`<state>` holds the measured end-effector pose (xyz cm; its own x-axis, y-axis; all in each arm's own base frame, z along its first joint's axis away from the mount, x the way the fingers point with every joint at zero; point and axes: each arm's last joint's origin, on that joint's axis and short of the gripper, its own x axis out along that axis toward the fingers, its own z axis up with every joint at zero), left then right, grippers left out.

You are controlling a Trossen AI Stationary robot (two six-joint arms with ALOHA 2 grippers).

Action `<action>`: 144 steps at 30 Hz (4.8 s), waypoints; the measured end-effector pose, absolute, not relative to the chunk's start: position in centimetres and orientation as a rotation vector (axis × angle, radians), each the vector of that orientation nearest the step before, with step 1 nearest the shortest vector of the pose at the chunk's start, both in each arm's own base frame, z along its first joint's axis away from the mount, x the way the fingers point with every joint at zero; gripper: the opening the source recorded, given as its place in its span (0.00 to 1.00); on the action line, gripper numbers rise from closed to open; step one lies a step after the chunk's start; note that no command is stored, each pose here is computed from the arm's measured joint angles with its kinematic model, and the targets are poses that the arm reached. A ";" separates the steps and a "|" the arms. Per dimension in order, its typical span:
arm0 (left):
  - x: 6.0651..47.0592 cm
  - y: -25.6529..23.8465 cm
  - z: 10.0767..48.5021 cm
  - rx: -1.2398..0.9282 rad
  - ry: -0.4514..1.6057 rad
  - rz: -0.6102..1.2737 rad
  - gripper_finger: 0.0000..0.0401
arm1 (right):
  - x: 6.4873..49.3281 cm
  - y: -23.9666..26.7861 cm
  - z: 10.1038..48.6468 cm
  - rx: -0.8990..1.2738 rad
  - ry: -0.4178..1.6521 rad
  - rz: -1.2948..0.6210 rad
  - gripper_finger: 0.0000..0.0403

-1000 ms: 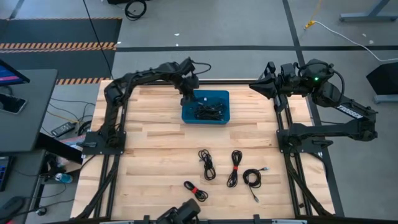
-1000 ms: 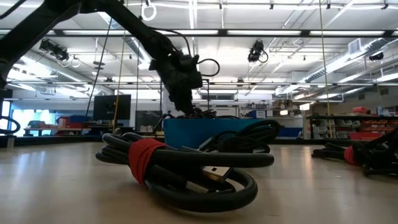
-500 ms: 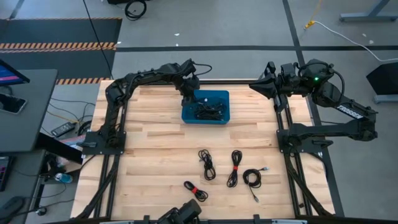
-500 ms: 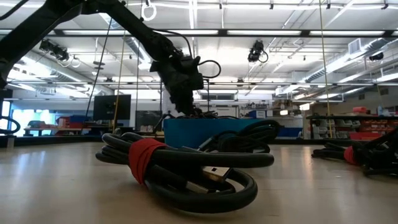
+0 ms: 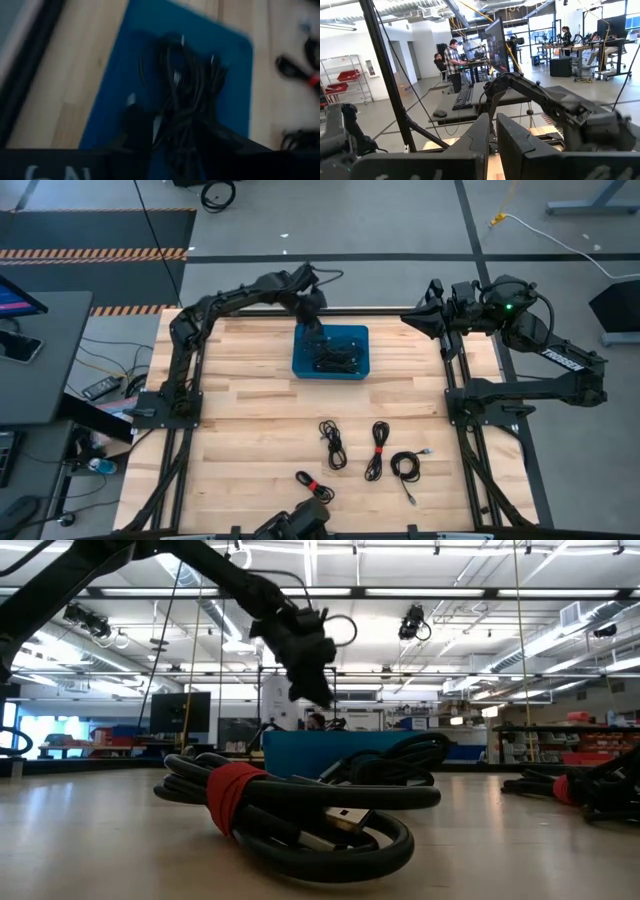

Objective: Pick and place USB-C Cables
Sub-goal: Adjust the blue bin

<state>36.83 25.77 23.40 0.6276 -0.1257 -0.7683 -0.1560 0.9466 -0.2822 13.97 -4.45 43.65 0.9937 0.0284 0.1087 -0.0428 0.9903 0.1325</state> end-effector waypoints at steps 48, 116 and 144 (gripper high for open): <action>40.6 3.8 39.1 0.034 0.969 0.204 0.38 | 31.3 -9.9 21.4 0.323 0.967 0.094 0.00; 40.7 1.7 40.8 0.160 0.857 0.132 0.38 | 30.4 -8.5 21.4 0.325 1.110 -0.103 0.00; 36.5 2.6 46.3 0.255 0.678 0.212 0.38 | 27.8 -7.9 26.1 0.326 0.978 -0.130 0.00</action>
<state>36.53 2.65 46.28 0.7595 0.2750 -0.5895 -0.1102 0.9476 0.3000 27.77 -7.94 26.12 0.5558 0.0376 -0.8304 0.2536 0.9437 0.2125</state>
